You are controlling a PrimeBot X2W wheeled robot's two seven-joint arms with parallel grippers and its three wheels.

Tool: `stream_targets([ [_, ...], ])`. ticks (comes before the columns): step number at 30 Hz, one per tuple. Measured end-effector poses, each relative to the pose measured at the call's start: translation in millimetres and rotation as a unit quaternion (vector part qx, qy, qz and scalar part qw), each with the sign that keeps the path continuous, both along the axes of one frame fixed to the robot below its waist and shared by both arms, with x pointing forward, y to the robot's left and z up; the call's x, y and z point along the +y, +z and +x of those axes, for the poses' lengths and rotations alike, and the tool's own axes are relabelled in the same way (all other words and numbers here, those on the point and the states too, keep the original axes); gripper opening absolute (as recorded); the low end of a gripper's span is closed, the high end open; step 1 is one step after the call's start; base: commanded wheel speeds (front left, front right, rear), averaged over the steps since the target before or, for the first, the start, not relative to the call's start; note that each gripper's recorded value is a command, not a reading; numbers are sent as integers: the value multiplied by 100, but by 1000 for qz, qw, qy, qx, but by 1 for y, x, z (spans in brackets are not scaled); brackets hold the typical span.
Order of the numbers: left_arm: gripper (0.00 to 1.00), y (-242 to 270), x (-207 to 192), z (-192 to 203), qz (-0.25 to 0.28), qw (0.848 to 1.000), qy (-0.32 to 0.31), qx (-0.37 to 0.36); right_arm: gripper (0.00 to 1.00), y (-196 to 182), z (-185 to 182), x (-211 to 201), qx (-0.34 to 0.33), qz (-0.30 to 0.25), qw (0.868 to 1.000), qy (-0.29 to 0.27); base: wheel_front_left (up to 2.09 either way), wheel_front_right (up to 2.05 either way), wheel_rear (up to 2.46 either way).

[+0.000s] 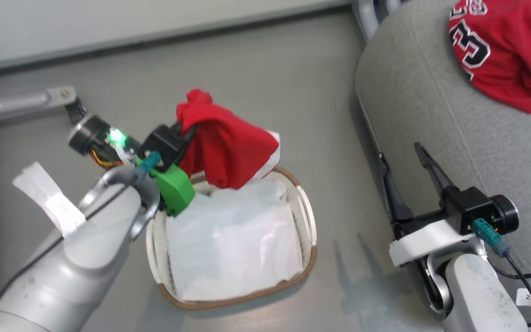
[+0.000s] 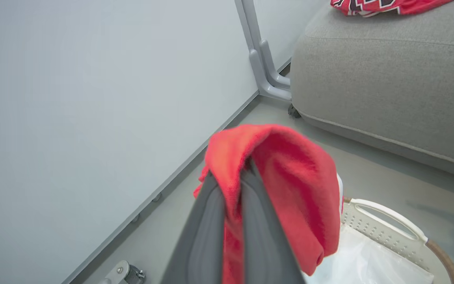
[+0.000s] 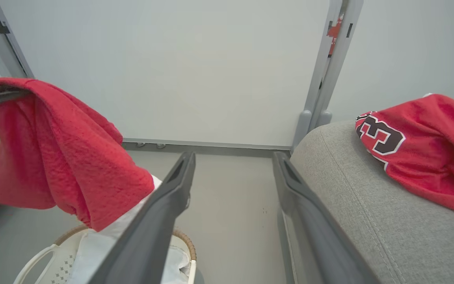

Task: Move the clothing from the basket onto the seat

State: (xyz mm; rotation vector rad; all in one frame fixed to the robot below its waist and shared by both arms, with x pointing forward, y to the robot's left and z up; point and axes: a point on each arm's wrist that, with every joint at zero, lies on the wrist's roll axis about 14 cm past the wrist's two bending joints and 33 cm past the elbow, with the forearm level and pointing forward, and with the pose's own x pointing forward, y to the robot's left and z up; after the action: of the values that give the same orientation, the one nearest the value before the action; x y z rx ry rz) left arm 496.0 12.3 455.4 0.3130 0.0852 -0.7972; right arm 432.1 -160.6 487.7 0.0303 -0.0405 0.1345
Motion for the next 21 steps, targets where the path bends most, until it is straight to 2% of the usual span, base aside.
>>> stream_targets([
  [7, 0, 114, 3, 6, -17, 993, 6, -114, 100, 37, -15, 31, -46, 0, 998, 46, 0, 0, 0],
  [11, 0, 159, 1, -1, -23, 987, 5, -158, 100, 58, -16, 48, -72, 6, 995, 71, 0, 0, 0],
  [16, 0, 192, -8, -12, -29, 982, -3, -185, 100, 80, -17, 73, -97, 18, 989, 109, 0, 0, 0],
  [21, 0, 202, -18, -23, -29, 981, -17, -189, 100, 100, -19, 98, -119, 31, 981, 149, 0, 0, 0],
])
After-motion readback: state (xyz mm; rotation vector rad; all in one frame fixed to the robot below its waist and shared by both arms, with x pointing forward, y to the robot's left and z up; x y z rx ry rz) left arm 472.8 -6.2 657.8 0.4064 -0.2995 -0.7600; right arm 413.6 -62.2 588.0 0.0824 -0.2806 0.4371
